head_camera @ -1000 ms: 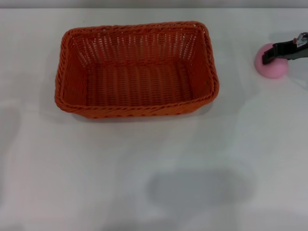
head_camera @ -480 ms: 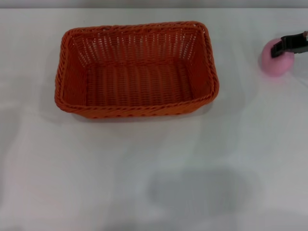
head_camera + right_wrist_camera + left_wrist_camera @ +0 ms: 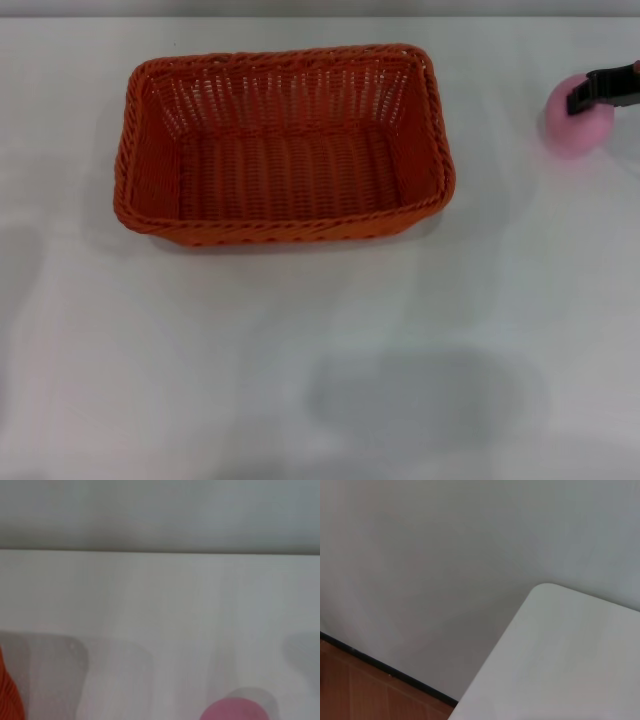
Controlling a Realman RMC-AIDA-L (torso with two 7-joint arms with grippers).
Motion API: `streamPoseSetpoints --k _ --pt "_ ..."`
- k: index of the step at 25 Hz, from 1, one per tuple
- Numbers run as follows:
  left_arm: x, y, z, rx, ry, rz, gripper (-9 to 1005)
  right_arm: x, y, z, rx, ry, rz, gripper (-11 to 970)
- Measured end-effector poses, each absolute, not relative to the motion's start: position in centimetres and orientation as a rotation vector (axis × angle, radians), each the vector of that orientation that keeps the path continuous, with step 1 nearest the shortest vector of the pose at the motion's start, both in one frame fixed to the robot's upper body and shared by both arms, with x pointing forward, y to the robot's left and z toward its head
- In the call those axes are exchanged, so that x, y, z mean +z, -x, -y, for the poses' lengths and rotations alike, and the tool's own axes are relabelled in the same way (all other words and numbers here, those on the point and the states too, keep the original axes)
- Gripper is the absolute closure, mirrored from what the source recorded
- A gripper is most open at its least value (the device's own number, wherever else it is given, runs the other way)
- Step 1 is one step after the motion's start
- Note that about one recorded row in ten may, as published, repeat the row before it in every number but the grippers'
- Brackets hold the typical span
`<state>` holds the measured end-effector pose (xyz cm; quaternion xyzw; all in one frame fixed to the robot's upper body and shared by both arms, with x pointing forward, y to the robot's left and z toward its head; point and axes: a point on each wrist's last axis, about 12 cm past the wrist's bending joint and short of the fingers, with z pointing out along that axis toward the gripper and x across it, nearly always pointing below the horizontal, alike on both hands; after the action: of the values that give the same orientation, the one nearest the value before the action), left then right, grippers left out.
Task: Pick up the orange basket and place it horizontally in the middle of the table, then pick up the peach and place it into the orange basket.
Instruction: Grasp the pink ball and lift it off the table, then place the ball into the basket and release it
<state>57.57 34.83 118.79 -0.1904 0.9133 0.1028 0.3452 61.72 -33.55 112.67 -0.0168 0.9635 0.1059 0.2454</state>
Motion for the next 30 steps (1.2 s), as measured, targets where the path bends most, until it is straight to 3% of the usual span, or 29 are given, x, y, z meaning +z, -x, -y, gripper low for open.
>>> streamPoseSetpoints --k 12,21,30 --pt "118.5 -57.2 -35.2 0.274 0.507 -2.378 331 116.5 -61.0 33.5 0.353 0.100 -2.507 683" --pt "118.4 -57.1 -35.3 0.280 0.508 -2.377 331 120.4 -59.5 30.5 0.641 0.332 -2.315 682" --pt "118.4 -57.1 -35.1 0.277 0.505 -2.383 332 121.2 -58.6 27.2 0.879 0.526 -2.204 682"
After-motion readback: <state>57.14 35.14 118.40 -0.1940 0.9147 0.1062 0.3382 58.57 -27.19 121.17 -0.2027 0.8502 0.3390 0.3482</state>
